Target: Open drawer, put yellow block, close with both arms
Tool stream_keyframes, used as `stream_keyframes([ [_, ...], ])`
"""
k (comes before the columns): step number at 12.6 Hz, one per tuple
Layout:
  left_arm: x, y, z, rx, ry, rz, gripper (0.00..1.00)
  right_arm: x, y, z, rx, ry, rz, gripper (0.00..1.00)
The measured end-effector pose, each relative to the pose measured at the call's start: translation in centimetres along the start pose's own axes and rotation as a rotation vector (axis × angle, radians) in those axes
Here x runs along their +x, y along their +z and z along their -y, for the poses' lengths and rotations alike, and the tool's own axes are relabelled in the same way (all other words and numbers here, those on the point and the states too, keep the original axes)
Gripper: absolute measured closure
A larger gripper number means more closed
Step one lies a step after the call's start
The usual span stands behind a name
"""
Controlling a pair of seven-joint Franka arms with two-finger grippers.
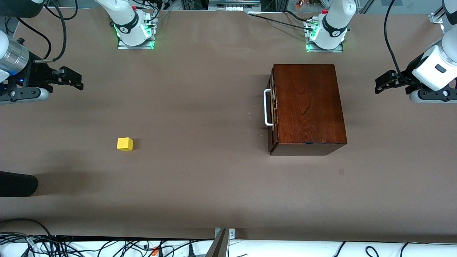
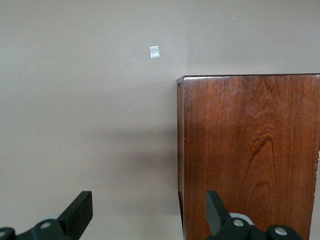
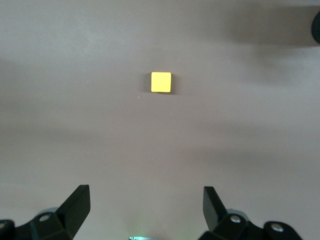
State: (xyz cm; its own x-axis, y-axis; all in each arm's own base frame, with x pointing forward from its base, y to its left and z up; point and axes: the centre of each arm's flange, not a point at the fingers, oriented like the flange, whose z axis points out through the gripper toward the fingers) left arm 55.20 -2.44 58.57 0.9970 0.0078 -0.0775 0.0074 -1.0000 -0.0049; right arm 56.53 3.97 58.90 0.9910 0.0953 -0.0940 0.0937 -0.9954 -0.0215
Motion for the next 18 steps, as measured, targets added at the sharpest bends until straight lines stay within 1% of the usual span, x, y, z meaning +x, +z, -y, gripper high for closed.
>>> stream_keyframes([
  [5,0.0,0.0,0.0,0.0,0.0,0.0,0.0,0.1,0.1,-0.4,0.008,0.009,0.002,0.0],
  [10,-0.2,0.0,-0.1,0.001,0.001,0.019,0.0,0.1,0.1,-0.4,0.009,0.009,0.003,0.0],
  [13,-0.2,-0.1,-1.1,-0.001,0.019,0.027,0.0,0.1,0.1,-0.4,0.009,0.009,0.003,0.0],
  [16,0.2,1.1,-4.5,0.0,0.079,0.053,0.0,0.1,0.1,-0.4,0.01,0.008,0.003,0.0],
  [18,0.3,3.0,-9.5,0.008,0.136,0.087,0.0,0.1,0.1,-0.3,0.01,0.008,0.003,0.0],
])
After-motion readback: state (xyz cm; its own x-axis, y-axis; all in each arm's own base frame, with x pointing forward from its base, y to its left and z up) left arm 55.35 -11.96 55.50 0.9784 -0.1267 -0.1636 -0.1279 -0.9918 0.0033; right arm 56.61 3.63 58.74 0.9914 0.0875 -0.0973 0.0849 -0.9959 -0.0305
